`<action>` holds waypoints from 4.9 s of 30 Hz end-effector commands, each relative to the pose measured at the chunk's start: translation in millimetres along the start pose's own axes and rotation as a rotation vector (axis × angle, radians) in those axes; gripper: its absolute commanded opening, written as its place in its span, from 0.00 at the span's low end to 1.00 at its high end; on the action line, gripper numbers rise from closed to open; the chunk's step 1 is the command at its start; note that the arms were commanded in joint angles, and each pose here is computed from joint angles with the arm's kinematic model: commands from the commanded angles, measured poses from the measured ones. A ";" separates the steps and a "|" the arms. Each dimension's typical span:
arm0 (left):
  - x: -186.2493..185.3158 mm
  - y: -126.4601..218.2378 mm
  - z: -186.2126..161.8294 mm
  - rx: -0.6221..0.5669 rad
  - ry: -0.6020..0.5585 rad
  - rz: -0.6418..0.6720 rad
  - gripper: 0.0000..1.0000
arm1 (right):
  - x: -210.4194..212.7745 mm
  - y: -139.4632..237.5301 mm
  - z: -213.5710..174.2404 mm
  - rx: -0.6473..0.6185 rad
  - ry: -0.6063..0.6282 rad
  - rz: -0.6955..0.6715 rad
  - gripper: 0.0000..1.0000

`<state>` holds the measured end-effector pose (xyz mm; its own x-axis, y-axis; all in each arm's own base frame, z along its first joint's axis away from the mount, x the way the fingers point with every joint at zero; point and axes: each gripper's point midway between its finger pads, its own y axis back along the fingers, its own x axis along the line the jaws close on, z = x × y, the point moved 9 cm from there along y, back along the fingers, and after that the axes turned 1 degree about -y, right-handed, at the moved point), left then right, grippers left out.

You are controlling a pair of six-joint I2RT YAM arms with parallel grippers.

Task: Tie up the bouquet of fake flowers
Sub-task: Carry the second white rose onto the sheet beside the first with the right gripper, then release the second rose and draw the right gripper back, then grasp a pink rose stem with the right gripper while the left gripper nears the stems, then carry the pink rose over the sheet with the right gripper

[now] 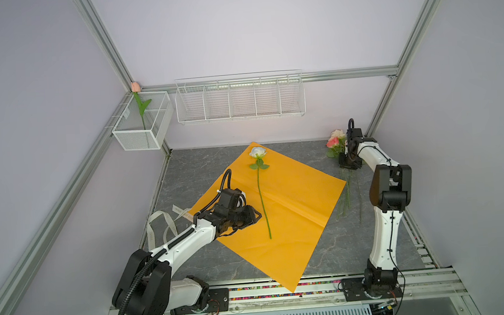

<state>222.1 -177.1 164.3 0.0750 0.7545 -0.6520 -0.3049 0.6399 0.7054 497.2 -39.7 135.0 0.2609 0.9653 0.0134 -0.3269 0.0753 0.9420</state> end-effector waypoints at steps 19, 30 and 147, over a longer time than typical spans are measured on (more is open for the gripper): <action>-6.1 15.4 4.5 -0.071 -0.010 0.030 0.40 | 5.5 135.7 -40.2 -0.196 0.083 0.310 0.07; 20.3 49.7 -0.2 -0.243 0.058 0.191 0.42 | 163.8 152.9 -164.5 -0.129 0.261 0.586 0.07; -44.8 9.4 31.1 -0.123 -0.057 0.200 0.51 | 25.1 140.4 -54.9 -0.129 0.036 0.173 0.07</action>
<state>248.0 -224.9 213.3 0.1700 0.8011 -0.5739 -0.3589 0.5927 0.7210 421.3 -20.8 251.8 0.2163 0.9762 -0.0136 -0.4498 0.1120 0.8861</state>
